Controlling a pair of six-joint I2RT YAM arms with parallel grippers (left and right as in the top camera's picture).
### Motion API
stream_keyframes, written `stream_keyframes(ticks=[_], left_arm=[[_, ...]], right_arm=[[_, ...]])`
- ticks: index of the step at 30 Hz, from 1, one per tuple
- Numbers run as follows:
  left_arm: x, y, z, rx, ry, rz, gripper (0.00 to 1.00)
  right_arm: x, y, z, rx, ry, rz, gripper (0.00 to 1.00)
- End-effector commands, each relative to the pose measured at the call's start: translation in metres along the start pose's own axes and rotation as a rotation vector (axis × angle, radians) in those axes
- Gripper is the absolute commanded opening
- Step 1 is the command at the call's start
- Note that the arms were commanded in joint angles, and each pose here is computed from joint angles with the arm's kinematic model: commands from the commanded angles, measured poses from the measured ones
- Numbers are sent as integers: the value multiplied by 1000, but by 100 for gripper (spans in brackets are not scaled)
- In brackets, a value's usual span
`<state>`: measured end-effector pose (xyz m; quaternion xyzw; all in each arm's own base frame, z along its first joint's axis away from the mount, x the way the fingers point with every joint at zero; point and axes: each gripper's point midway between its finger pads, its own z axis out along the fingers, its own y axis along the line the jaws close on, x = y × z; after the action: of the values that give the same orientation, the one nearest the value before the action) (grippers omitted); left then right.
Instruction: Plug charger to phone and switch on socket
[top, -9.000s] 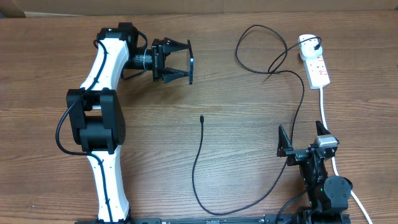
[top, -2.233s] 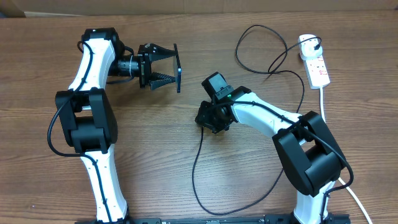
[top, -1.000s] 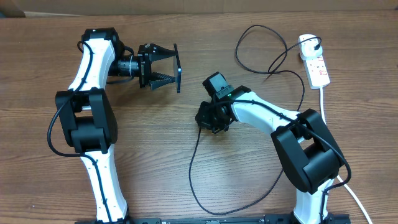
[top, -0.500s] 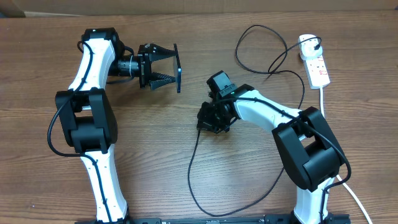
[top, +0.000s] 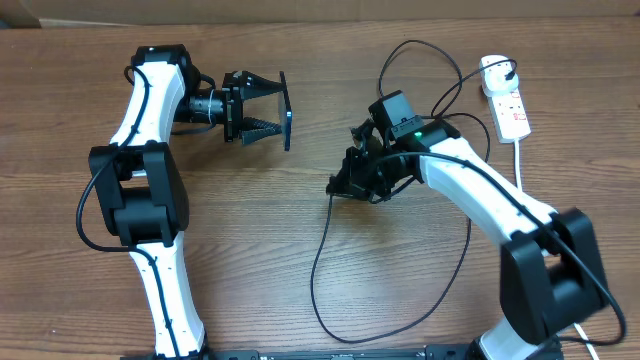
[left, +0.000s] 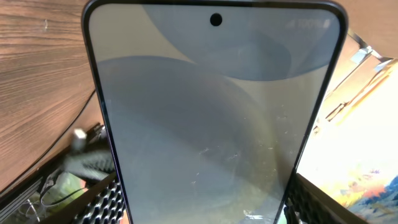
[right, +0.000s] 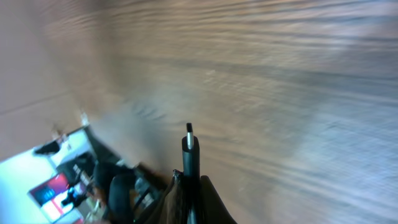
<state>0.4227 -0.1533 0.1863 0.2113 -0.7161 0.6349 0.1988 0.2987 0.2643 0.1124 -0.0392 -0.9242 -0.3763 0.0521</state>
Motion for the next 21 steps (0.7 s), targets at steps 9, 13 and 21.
stream_keyframes(ticks=[9, 13, 21], left_arm=[[16, -39, -4, 137, 20, -24, 55], [16, -40, -4, 137, 24, -78, 55], [16, -39, -4, 134, 22, -52, 53]], right_arm=[[12, 31, -22, -84, 0, -79, 4], [13, 30, -22, -78, 1, -75, 4], [14, 26, -22, -59, 2, -87, 4]])
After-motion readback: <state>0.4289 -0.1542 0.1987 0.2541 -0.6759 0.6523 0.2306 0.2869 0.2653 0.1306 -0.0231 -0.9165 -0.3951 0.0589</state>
